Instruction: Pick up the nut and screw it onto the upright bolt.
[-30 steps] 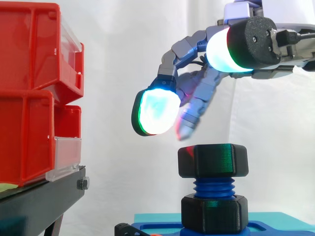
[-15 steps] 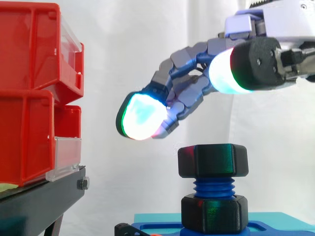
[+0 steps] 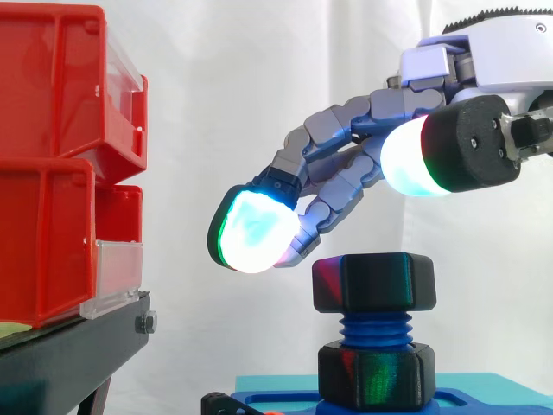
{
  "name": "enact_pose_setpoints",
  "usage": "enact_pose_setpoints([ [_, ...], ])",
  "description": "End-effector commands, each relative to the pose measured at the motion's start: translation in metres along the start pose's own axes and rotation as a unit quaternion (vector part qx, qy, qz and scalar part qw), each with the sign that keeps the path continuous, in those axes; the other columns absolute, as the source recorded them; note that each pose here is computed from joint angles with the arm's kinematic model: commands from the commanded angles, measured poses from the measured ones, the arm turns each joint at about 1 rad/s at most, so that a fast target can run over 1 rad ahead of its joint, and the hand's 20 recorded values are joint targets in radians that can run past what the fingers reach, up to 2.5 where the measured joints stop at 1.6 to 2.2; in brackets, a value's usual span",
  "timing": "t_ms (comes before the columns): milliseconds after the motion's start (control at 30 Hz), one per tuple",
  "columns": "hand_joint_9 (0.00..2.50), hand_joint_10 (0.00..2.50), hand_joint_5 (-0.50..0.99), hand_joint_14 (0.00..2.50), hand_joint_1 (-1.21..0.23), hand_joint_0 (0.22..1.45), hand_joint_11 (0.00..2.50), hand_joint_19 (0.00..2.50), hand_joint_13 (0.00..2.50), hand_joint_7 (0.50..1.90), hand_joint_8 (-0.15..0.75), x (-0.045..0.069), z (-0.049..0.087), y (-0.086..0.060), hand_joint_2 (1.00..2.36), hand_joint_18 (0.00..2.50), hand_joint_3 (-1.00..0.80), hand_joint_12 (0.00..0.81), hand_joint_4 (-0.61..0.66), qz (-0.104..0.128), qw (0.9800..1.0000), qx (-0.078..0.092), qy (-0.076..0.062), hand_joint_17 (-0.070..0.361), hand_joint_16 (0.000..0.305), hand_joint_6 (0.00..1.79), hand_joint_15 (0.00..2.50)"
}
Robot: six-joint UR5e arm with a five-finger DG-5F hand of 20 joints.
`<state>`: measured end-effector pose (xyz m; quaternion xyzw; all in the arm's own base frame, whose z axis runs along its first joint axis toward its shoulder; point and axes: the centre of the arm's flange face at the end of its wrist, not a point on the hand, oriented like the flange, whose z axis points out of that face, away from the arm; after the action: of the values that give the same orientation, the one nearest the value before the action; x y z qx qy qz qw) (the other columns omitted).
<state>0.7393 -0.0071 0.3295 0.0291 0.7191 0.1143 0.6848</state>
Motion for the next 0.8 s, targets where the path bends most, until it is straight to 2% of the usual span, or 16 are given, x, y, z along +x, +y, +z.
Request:
enact_pose_setpoints([
  [0,0.41,0.0,-0.11,0.0,-0.3,0.47,0.0,0.0,0.14,0.63,0.169,0.0005,0.0,0.0013,1.0,0.0,-0.5,0.242,0.2,0.0,1.0,-0.001,0.001,0.061,0.027,0.5,0.0],
  [233,0.45,0.0,-0.1,0.0,-0.31,0.47,0.0,0.0,0.17,0.73,0.194,0.0095,-0.0027,0.0015,1.0,0.0,-0.5,0.243,0.21,-0.004,0.9999,-0.001,0.01,0.058,0.026,0.5,0.0],
  [767,0.53,0.0,-0.05,0.0,-0.3,0.49,0.0,0.0,0.27,1.04,0.224,0.0096,-0.0042,-0.0026,1.0,0.0,-0.5,0.23,0.26,-0.004,0.9999,0.001,0.014,0.049,0.022,0.5,0.0],
])
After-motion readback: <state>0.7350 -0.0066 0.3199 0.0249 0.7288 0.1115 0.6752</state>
